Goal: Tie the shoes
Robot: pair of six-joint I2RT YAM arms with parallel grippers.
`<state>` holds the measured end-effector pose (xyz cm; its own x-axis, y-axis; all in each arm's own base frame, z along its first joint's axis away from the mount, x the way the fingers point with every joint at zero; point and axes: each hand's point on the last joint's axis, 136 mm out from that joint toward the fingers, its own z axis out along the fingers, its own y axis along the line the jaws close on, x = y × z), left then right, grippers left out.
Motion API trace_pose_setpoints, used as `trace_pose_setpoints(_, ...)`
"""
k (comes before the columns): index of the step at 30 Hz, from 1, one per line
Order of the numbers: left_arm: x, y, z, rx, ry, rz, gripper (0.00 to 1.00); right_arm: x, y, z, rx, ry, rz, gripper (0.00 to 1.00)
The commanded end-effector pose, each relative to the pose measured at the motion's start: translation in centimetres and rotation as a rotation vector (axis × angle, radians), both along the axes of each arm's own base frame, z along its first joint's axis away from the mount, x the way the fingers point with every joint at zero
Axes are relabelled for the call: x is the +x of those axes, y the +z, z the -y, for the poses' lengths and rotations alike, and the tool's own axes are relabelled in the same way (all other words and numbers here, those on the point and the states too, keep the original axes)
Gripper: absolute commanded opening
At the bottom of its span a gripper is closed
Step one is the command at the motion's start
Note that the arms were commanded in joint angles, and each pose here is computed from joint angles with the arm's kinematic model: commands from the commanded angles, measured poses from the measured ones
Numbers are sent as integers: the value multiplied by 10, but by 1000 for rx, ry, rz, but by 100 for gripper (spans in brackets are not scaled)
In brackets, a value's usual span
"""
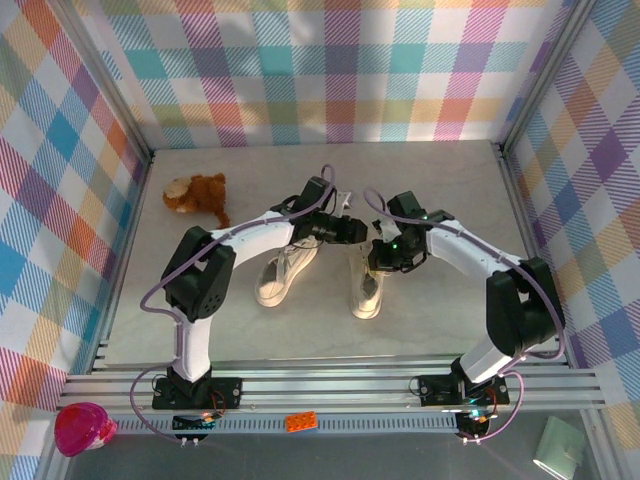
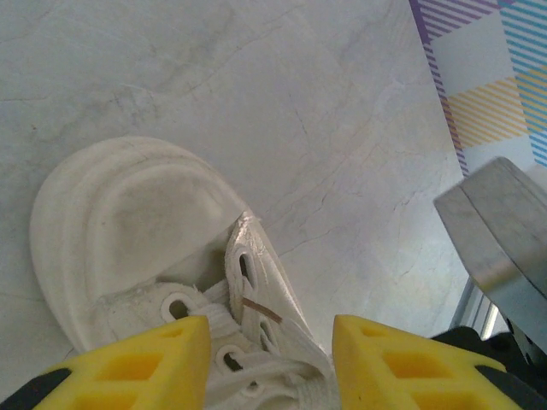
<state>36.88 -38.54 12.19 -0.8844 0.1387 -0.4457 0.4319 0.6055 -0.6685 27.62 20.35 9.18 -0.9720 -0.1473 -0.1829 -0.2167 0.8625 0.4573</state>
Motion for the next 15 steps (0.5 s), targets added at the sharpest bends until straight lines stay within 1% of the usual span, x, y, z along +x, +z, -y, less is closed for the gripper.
trace_pose_setpoints(1, -4, -2, 3, -12, -31, -60, 43, -4, 4, -4, 19, 77, 61, 0)
trace_pose_setpoints(4, -6, -6, 8, -32, -45, -78, 43, -7, 3, -7, 40, 138, 97, 0)
trace_pose_setpoints(8, -6, -8, 16, -62, -73, -102, 43, -10, -3, -6, 31, 216, 137, 0)
trace_pose_setpoints(15, -8, -19, 30, -102, -113, -154, 43, -11, -1, -10, 58, 294, 215, 0)
